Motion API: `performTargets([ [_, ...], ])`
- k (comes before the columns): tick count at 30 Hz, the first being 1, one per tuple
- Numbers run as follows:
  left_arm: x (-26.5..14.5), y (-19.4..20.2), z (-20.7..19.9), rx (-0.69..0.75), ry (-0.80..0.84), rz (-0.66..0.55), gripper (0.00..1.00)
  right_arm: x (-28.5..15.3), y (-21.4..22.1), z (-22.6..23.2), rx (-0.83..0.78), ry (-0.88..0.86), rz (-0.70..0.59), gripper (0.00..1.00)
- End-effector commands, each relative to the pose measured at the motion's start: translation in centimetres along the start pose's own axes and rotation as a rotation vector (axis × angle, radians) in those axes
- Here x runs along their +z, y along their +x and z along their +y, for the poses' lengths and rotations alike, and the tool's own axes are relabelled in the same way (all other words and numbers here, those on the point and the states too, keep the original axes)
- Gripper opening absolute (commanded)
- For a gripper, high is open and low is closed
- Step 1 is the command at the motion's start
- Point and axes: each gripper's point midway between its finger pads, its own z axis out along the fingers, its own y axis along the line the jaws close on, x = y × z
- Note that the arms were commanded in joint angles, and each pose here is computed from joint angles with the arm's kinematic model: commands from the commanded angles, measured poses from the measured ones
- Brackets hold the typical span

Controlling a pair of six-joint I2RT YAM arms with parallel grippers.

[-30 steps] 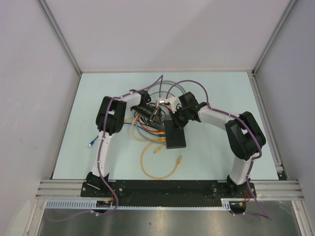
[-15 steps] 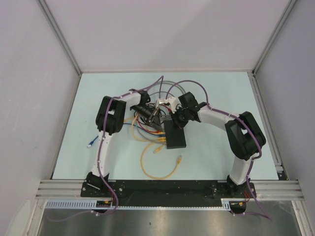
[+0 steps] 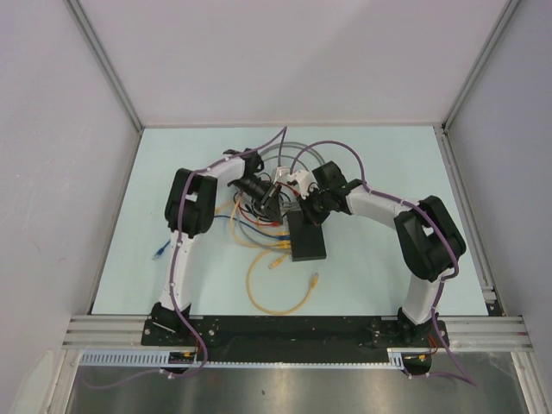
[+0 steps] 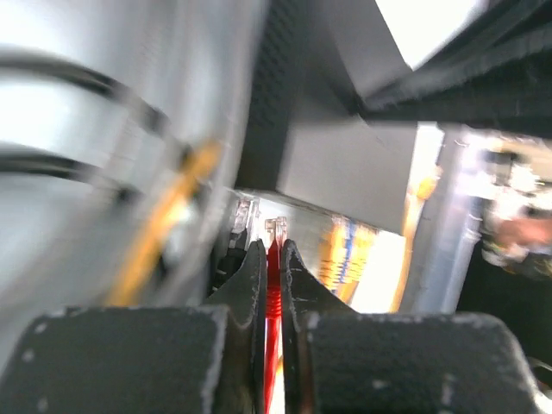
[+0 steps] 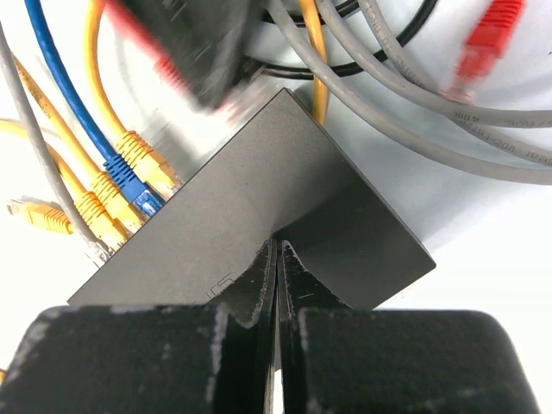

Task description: Pull the plug from the switch port

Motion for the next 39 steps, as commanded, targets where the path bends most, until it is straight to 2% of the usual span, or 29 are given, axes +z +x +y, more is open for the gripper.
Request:
performTargets([
  [1, -5.9, -7.1, 1.5, 0.241, -0.322, -0.109, 0.00, 1.4, 6.8, 1.0, 0.029, -0.015, 0.229, 0.00],
  [5, -8.7, -10.8, 3.8, 0.343, -0.525, -0.191, 0.01, 1.5, 6.7, 1.0, 0.013, -0.010, 0.225, 0.00],
  [9, -9.9, -12.2, 5.9, 0.324, -0.635, -0.210, 0.02, 1.4, 6.7, 1.0, 0.002, -0.006, 0.228, 0.00],
  [11, -10.0, -12.8, 6.3, 0.323, -0.641, -0.209, 0.14, 1.3, 6.6, 1.1, -0.001, -0.006, 0.226, 0.00],
  [12, -10.0, -12.8, 5.8, 0.321, -0.622, -0.205, 0.28, 1.3, 6.6, 1.0, 0.000, -0.005, 0.226, 0.00],
  [13, -9.8, -12.6, 5.3, 0.324, -0.596, -0.203, 0.34, 1.2, 6.6, 1.1, -0.003, -0.005, 0.228, 0.00],
  [14, -9.6, -13.0, 3.0, 0.360, -0.520, -0.230, 0.39, 1.2, 6.7, 1.1, -0.002, -0.005, 0.229, 0.00],
  [15, -9.1, -12.3, 2.6, 0.369, -0.485, -0.227, 0.47, 1.2, 6.7, 1.0, -0.004, -0.004, 0.230, 0.00],
  [17, -9.0, -12.3, 0.8, 0.387, -0.441, -0.261, 0.53, 1.4, 6.7, 1.1, -0.006, -0.005, 0.230, 0.00],
  [18, -9.5, -12.6, -1.4, 0.402, -0.405, -0.300, 0.57, 1.4, 6.7, 1.1, -0.005, -0.005, 0.230, 0.00],
  [21, -9.1, -11.5, -3.6, 0.387, -0.336, -0.335, 0.62, 1.7, 6.8, 1.4, -0.009, -0.012, 0.232, 0.00],
  [24, -8.3, -10.3, -5.0, 0.359, -0.257, -0.336, 0.63, 2.0, 6.9, 1.8, -0.014, -0.020, 0.236, 0.00],
  [28, -6.6, -7.8, -4.8, 0.282, -0.175, -0.295, 0.61, 2.2, 6.8, 2.1, -0.018, -0.028, 0.235, 0.00],
  [33, -4.6, -5.0, -3.7, 0.183, -0.141, -0.254, 0.58, 1.7, 6.9, 2.0, -0.001, -0.036, 0.238, 0.00],
  [39, -2.5, -3.6, -3.7, 0.105, -0.106, -0.287, 0.57, 1.3, 6.4, 1.9, -0.012, -0.030, 0.226, 0.00],
])
